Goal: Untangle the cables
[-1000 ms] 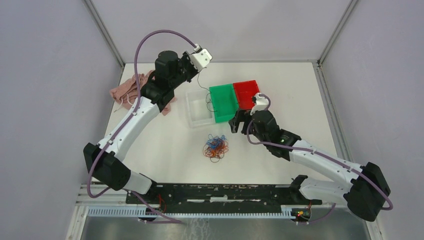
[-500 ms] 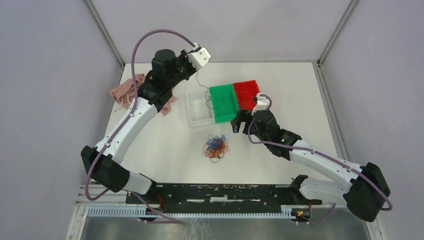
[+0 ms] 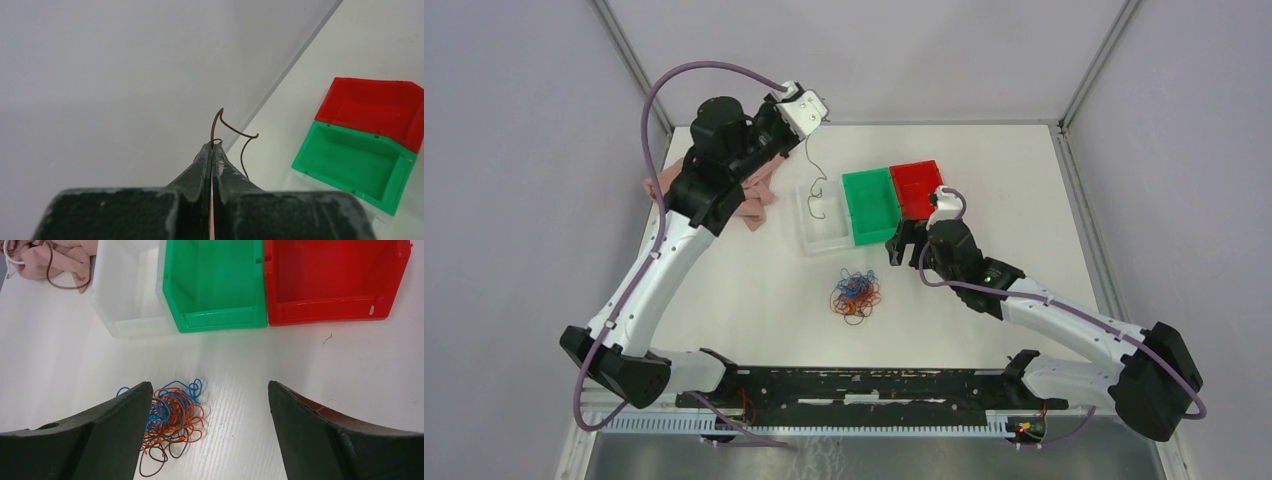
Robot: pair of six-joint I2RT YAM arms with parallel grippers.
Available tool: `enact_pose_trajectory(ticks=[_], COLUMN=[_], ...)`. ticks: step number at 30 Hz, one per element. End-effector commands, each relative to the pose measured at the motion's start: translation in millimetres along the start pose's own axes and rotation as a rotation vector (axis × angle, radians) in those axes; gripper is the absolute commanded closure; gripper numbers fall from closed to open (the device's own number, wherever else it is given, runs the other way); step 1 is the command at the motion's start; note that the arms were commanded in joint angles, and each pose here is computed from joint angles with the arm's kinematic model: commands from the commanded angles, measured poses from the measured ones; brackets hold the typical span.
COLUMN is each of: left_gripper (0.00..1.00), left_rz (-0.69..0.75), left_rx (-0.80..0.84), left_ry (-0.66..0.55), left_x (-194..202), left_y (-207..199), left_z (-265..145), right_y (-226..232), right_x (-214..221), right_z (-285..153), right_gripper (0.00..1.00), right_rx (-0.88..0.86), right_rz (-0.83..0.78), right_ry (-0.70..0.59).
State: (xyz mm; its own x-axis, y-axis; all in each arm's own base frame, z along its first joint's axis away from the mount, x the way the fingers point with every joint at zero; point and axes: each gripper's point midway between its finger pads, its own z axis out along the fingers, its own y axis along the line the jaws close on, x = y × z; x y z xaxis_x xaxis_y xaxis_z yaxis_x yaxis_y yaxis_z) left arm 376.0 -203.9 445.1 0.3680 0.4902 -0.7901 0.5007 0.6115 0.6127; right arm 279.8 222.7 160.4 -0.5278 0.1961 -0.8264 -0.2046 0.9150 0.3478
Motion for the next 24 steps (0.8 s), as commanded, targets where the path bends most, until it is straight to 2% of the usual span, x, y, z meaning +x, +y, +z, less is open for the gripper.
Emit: enact_pose_trajectory(ticks=[1,6,13,24], left_gripper=[0.97,0.97,0.97,0.97], left_rz=[-0.042,-0.02,0.05,0.083], left_rx=[0.038,0.059,0.04,-0.035], left_ry=[0.025,0.078,0.142,0.098], left_x=[16.9,50.1,80.1,56.7], left_y=[-15.9,-34.4,-35.9,-6.8], left_z=[2.7,14.1,32.4,44.6], right_y=[0.9,0.0,-2.9,-3.6], right_x=[-13.8,-14.3,-9.8,-4.3], right_z=[-1.0,-1.5,-1.7,1.9], right_gripper=[0.08,0.08,0.08,0.08], right_rx=[0.005,0.005,0.004,0.004], right_rz=[0.018,0.018,0.018,0.022], right_ry=[-0.049,-0.053,-0.051,-0.04])
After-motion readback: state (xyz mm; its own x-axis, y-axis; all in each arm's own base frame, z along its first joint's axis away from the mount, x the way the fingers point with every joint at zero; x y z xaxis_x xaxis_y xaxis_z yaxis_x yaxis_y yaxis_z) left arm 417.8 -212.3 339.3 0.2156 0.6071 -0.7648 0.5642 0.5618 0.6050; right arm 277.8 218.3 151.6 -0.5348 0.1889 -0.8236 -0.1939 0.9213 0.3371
